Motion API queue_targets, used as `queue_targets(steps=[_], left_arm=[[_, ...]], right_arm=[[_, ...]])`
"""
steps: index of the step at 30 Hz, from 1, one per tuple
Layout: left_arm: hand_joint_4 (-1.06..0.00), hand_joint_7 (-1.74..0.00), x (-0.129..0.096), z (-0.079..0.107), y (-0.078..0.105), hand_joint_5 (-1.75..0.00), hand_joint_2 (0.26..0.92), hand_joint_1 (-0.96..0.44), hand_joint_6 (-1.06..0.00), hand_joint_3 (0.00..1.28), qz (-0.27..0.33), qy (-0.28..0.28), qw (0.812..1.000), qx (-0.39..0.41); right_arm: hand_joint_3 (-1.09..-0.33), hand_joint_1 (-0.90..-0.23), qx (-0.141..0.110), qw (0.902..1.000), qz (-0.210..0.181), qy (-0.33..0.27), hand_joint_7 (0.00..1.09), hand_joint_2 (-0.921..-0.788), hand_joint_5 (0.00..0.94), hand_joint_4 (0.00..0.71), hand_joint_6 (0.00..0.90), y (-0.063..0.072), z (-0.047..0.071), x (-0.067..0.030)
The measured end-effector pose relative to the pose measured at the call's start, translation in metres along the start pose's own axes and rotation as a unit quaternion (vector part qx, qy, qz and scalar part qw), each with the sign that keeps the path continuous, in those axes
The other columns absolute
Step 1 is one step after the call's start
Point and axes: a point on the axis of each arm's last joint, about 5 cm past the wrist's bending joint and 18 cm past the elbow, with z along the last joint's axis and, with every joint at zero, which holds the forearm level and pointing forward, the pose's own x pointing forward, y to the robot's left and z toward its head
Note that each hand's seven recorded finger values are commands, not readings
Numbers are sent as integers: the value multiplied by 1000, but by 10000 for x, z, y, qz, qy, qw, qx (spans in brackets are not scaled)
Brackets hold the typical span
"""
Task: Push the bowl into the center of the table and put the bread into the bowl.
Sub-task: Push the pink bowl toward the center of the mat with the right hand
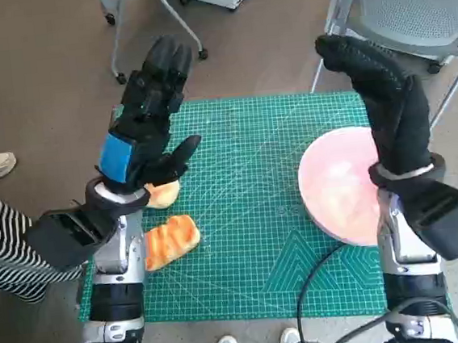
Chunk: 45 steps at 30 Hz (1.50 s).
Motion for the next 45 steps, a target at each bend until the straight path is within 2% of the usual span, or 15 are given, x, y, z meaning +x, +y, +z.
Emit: queue_targets(steps=[34,45], left_arm=[[-18,-247,56,49,-18,-1,921,-489,1,396,-96,-92,9999,-6],[-12,-246,58,48,-20,0,921,-490,1,396,-106,-79,9999,-18]], right_arm=[[-677,-623,-38,10000,-27,-15,373,-921,3,91,-1,-17,12,-11],[-673,-641,-43,10000,-36,-22,376,-921,3,91,-1,-21,14,-15]])
